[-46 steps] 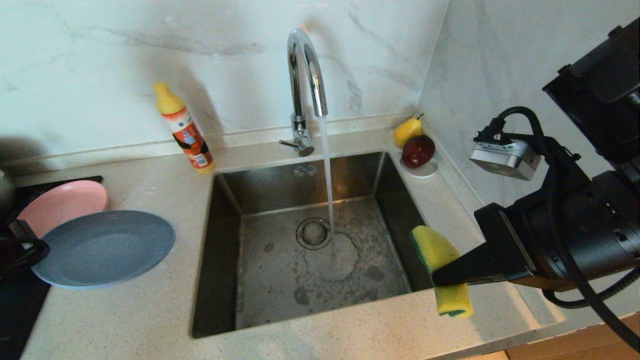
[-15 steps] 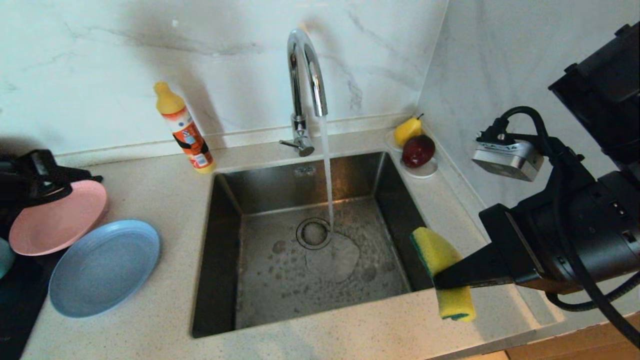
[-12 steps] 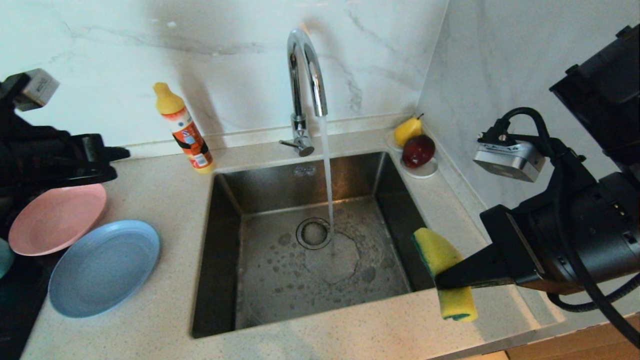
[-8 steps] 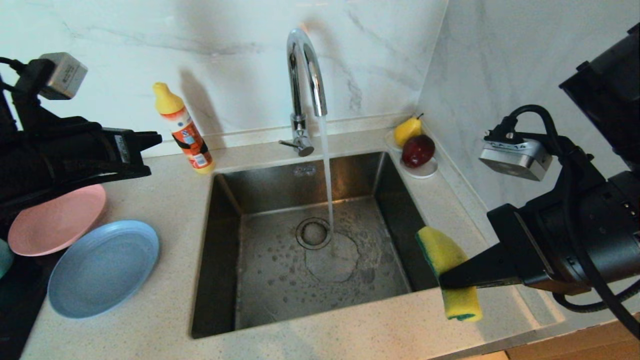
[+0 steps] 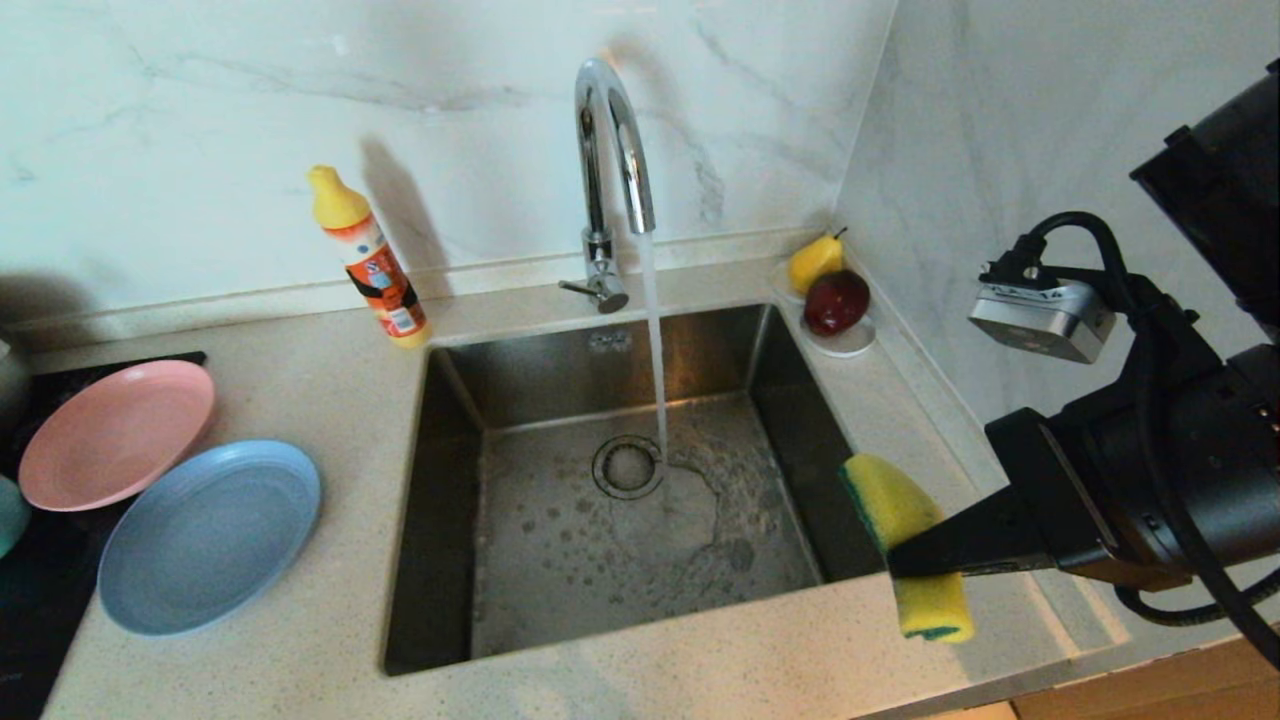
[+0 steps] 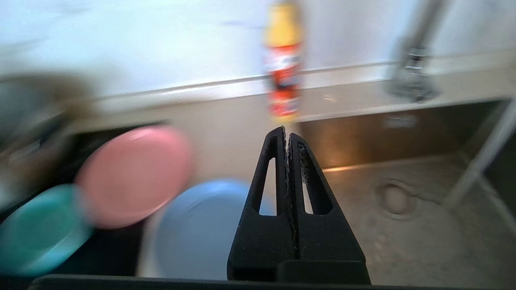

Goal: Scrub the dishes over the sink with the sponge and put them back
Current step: Put down the sponge

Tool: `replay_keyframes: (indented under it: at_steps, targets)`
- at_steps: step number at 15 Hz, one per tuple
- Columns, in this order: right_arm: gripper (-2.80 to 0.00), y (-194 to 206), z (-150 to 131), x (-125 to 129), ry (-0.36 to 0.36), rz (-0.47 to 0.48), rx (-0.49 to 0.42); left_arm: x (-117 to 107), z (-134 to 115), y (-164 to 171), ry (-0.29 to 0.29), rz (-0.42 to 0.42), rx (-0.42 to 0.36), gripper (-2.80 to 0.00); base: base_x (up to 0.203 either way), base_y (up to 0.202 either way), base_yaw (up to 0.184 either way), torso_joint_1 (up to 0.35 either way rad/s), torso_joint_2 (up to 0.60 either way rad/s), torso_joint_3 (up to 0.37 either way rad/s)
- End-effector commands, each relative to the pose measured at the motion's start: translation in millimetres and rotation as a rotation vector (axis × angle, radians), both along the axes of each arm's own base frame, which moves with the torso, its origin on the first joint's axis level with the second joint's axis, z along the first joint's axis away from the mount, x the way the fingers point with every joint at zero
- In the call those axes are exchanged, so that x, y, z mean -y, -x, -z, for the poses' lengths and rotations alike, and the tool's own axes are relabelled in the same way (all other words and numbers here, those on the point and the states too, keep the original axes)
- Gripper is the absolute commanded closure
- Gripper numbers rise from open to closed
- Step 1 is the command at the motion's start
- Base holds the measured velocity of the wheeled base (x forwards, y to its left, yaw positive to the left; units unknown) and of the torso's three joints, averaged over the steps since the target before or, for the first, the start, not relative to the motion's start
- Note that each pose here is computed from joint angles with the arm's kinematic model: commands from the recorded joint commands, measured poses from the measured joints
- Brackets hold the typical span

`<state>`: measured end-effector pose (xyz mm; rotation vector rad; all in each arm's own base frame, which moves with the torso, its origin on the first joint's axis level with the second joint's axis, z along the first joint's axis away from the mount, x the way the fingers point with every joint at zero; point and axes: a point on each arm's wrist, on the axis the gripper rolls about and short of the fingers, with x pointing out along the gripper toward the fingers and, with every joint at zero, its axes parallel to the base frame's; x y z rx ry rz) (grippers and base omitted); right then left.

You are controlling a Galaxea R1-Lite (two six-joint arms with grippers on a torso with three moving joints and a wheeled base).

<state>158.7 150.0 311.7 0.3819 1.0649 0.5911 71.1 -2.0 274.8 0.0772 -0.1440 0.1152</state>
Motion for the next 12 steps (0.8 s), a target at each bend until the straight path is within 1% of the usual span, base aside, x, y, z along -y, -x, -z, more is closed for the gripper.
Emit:
replay_keyframes:
  at_steps: [1,2,4,6,7,8,10,11,12]
  targets:
    - [0.0,-0.5,1.7,-0.8,0.004,0.0,-0.012,-8.3,25.3,64.3,0.028,-0.119,0.067,0.0,0.0,0.0,0.0,0.0,0.0,0.0]
    - [0.0,-0.5,1.6,-1.2,0.004,-0.002,-0.011,-9.7,41.9,74.4,0.031,-0.16,0.033,0.0,0.0,0.0,0.0,0.0,0.0,0.0]
    - [0.0,-0.1,0.4,-0.9,0.0,-0.002,-0.007,-10.7,88.5,86.2,0.029,-0.211,-0.044,0.0,0.0,0.0,0.0,0.0,0.0,0.0]
    - [0.0,1.7,-0.7,0.8,-0.003,0.0,-0.004,-10.3,127.4,91.0,0.022,-0.211,-0.091,0.0,0.0,0.0,0.0,0.0,0.0,0.0]
    - [0.0,2.3,-1.1,1.4,-0.004,0.0,-0.002,-9.5,143.6,91.2,0.018,-0.19,-0.116,0.0,0.0,0.0,0.0,0.0,0.0,0.0]
    - [0.0,2.7,-1.8,1.8,-0.007,0.001,-0.001,-8.7,159.0,93.0,0.014,-0.163,-0.123,0.0,0.0,0.0,0.0,0.0,0.0,0.0]
    - [0.0,5.1,-3.4,3.4,-0.011,-0.002,0.006,-6.9,183.4,96.5,0.007,-0.092,-0.115,0.0,0.0,0.0,0.0,0.0,0.0,0.0]
    - [0.0,5.1,-3.4,3.5,-0.011,-0.002,0.006,-4.9,189.1,97.5,-0.001,-0.006,-0.12,0.0,0.0,0.0,0.0,0.0,0.0,0.0]
    - [0.0,5.5,-3.2,3.8,-0.01,-0.002,0.005,-3.4,192.4,96.6,-0.008,0.061,-0.134,0.0,0.0,0.0,0.0,0.0,0.0,0.0]
